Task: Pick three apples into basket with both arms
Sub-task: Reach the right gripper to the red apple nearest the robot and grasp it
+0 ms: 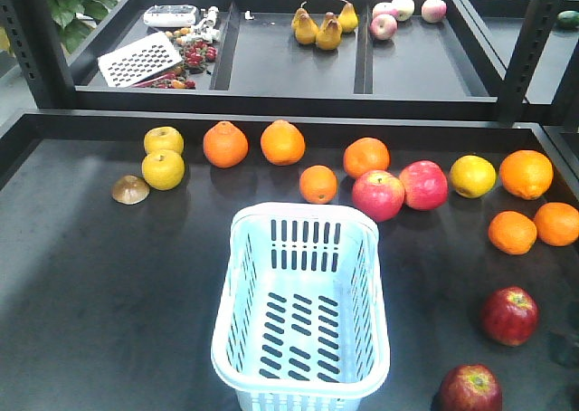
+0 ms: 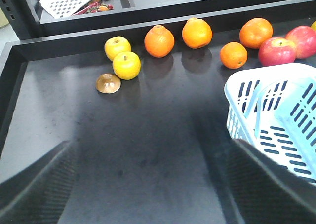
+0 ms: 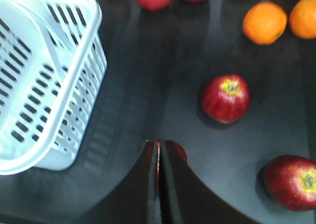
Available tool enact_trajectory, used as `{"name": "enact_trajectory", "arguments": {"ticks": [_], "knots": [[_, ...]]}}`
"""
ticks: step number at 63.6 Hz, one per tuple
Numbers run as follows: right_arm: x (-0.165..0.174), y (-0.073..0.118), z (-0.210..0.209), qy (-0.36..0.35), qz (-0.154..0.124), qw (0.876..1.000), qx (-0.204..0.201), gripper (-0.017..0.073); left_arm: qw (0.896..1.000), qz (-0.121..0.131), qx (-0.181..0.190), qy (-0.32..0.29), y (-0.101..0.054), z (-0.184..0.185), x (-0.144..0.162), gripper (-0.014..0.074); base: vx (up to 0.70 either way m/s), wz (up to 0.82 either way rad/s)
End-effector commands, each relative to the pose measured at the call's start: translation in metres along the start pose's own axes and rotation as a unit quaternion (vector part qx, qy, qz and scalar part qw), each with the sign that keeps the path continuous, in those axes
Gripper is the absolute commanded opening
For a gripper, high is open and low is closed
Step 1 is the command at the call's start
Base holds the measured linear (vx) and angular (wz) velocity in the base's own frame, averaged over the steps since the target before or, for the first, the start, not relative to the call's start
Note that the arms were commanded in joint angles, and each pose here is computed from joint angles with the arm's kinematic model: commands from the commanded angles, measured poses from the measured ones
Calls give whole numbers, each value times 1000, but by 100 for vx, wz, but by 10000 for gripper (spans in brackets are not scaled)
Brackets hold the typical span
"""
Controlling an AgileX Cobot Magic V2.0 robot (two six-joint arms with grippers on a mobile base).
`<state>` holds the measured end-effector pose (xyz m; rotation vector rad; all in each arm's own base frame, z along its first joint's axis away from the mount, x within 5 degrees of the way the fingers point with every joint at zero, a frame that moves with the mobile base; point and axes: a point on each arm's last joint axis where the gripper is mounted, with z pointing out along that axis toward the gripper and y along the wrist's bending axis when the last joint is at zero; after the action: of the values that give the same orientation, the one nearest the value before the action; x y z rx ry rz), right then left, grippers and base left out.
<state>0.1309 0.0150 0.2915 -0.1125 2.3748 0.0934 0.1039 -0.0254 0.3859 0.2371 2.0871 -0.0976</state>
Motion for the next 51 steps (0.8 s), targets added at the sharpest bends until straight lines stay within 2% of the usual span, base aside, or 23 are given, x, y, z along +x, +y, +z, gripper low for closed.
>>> {"name": "enact_trajectory", "arguments": {"ticks": [1, 9, 16, 26, 39, 46, 51], "knots": [[-17, -1, 8, -11, -6, 1000, 4, -8, 999, -4, 1, -39, 0, -5, -11, 590, 0, 0], [-18, -2, 21, 18, -9, 1000, 3, 8, 999, -4, 2, -39, 0, -5, -11, 590, 0, 0], [-17, -1, 27, 39, -1, 999, -3, 77, 999, -4, 2, -39, 0, -5, -11, 590, 0, 0], [-14, 0, 31, 60, 6, 998, -10, 277, 999, -4, 2, -39, 0, -5, -11, 590, 0, 0], [-14, 0, 31, 63, 4, 998, -8, 604, 999, -4, 2, -39, 0, -5, -11, 590, 0, 0], [-14, 0, 31, 60, 2, 998, -6, 713, 999, -4, 2, -39, 0, -5, -11, 590, 0, 0], [-14, -1, 32, 64, -3, 998, -2, 729, 999, -4, 2, -39, 0, -5, -11, 590, 0, 0]]}}
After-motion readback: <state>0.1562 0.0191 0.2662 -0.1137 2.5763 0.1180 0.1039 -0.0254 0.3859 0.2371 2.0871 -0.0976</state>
